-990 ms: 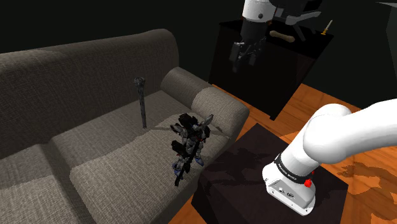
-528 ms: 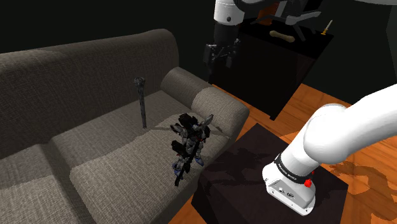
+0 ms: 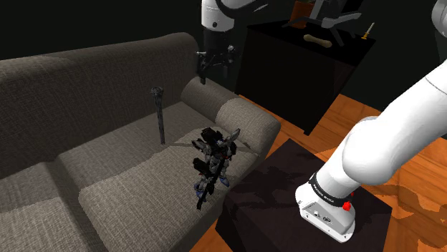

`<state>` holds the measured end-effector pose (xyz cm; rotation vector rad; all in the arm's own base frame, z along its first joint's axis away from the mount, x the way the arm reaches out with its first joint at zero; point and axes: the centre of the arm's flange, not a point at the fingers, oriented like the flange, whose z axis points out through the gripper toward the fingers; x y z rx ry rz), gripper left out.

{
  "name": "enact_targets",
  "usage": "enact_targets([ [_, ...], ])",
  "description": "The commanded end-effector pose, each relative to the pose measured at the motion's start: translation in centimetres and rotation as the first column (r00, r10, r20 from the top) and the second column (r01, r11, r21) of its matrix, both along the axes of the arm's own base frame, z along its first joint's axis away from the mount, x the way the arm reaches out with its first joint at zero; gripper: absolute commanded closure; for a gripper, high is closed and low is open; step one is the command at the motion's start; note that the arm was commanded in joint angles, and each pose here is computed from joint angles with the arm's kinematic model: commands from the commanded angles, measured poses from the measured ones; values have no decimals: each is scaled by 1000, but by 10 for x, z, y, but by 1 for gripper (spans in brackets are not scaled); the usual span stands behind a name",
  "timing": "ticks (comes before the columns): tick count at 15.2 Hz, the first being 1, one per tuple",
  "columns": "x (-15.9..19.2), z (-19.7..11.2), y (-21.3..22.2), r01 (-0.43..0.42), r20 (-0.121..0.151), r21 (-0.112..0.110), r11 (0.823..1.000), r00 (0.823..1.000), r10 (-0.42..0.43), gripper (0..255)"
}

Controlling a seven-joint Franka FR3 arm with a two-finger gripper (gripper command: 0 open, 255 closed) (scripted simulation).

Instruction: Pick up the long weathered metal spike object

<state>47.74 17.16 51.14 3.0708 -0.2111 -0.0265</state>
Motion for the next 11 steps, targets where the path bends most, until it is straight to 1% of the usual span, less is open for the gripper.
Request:
enact_targets([
  [1,15,-6,16,5,4,6,1000,1000,-5,0],
  [11,108,-32,99,24,21,35,999,999,-25,0],
])
